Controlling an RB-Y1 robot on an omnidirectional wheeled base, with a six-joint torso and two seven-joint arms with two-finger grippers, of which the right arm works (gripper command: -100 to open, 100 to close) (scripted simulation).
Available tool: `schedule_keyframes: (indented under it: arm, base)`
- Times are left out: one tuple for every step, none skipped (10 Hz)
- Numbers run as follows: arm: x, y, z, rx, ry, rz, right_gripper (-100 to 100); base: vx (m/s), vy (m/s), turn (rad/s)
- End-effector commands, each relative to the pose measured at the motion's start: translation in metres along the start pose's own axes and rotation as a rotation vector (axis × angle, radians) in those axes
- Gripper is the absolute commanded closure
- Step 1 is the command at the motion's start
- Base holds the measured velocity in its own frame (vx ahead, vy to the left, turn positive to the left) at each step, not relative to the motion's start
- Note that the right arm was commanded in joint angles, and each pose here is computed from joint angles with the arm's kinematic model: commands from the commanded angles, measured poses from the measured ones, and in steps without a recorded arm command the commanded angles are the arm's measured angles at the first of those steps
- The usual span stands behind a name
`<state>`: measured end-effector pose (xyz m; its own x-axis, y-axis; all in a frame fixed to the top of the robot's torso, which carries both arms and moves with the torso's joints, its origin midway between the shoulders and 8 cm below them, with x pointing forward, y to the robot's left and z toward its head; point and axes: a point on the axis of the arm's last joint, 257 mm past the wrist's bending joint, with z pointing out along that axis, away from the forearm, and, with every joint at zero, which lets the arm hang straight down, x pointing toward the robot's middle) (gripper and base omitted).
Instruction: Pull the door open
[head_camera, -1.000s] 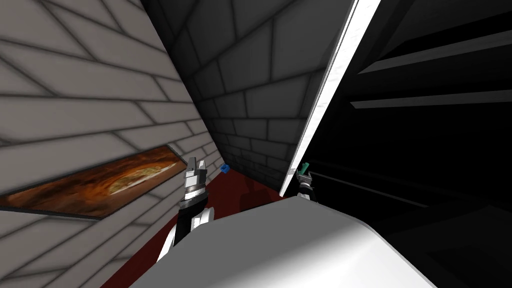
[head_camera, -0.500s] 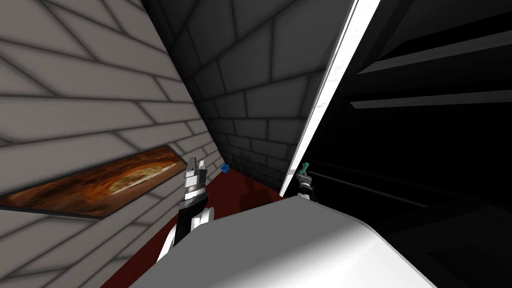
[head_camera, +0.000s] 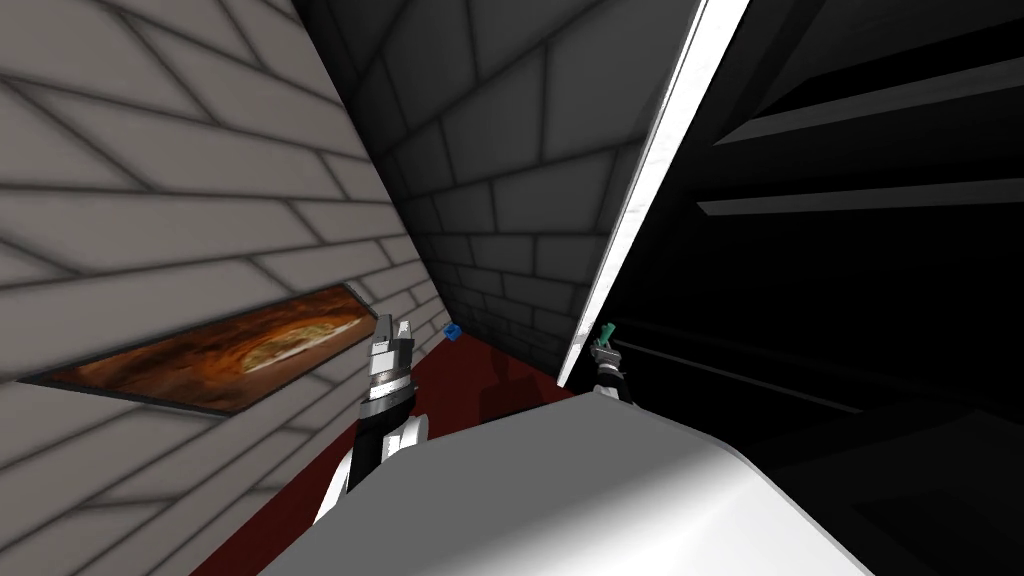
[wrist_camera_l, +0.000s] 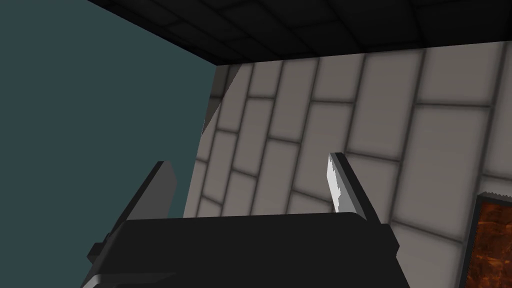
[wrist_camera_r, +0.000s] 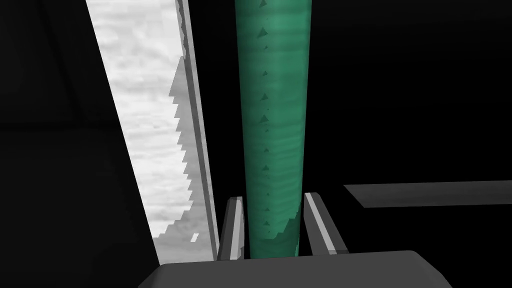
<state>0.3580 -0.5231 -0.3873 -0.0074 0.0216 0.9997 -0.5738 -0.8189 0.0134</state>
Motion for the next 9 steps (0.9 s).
schedule_keyframes:
  arm:
    - [-0.004,-0.009,-0.0026,0.027,-0.011,0.003,100]
    - [-0.004,-0.018,-0.0027,0.056,-0.012,0.006,100]
    - [-0.004,-0.025,-0.0030,0.075,-0.013,0.008,100]
    - [-0.004,-0.031,-0.0034,0.093,-0.014,0.010,100]
    - [-0.003,-0.038,-0.0040,0.115,-0.016,0.013,100]
    - [-0.003,-0.042,-0.0044,0.126,-0.017,0.014,100]
    - [-0.002,-0.039,-0.0043,0.117,-0.014,0.014,100]
    - [-0.003,-0.049,-0.0081,0.151,-0.018,0.013,100]
    - [-0.003,-0.053,-0.0094,0.165,-0.017,0.014,100]
  base:
    - [-0.211,0.038,0.055]
    - [-0.237,0.023,0.077]
    - [-0.247,0.011,0.079]
    - [-0.231,0.007,0.052]
    - [-0.235,-0.029,0.069]
    - [-0.225,0.007,0.076]
    - [-0.096,0.018,0.022]
    - [-0.187,0.026,0.060]
    - [-0.289,-0.024,0.077]
